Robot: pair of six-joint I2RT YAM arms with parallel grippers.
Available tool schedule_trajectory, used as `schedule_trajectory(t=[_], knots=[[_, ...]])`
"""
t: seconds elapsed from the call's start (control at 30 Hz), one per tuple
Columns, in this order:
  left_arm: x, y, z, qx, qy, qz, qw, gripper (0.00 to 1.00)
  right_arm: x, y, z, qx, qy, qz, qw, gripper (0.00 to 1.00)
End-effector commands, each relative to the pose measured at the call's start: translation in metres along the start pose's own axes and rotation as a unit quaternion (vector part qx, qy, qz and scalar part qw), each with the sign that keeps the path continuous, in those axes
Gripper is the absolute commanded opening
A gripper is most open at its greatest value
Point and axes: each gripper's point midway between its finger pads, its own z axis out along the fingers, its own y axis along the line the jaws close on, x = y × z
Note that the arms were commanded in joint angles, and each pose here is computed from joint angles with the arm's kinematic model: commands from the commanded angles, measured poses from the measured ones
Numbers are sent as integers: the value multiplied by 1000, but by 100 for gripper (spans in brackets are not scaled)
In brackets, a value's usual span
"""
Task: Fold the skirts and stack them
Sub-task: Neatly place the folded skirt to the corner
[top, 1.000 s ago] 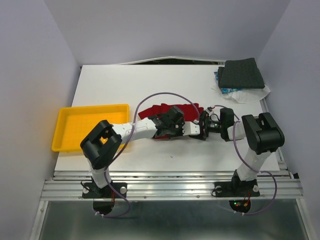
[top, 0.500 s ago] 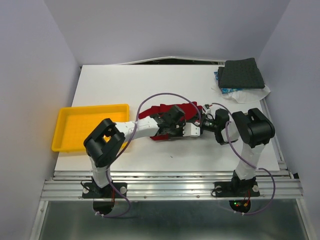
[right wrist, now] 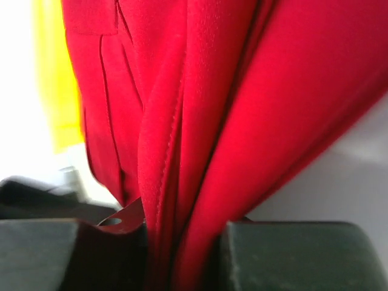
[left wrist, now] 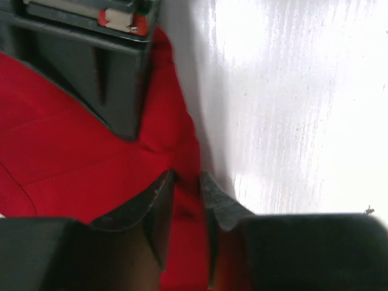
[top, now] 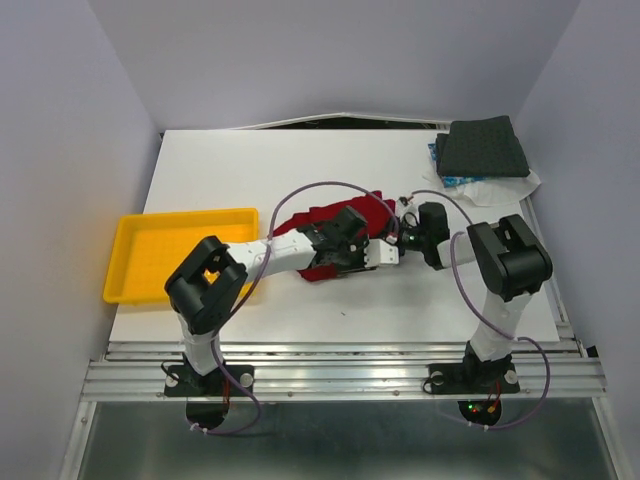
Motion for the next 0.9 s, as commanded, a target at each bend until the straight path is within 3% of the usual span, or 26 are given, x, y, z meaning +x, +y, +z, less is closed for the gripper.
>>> schedule_trajectory(t=[0.0, 0.03, 0.3, 0.43, 0.53, 0.67, 0.87], knots=[[-66, 27, -63, -42, -102, -38, 993, 47, -61, -28, -20, 141, -30, -186, 972, 1], [-68, 29, -71, -46, -106, -44, 992, 57, -82, -22, -24, 147, -39, -213, 965, 1], [-58, 57, -142, -86, -143, -149, 975, 71, -165, -27, -64, 221, -10, -371, 902, 1], [-40, 62, -153, -109, -137, -177, 969, 71, -221, -31, -78, 243, -17, -416, 876, 1], [-30, 59, -156, -116, -138, -192, 965, 71, -245, -47, -89, 258, -7, -417, 872, 1], [-19, 52, -156, -115, -136, -199, 964, 71, -302, -33, -107, 268, -37, -446, 853, 1], [-12, 47, -154, -111, -129, -200, 965, 71, -336, -25, -122, 270, -50, -451, 849, 1]])
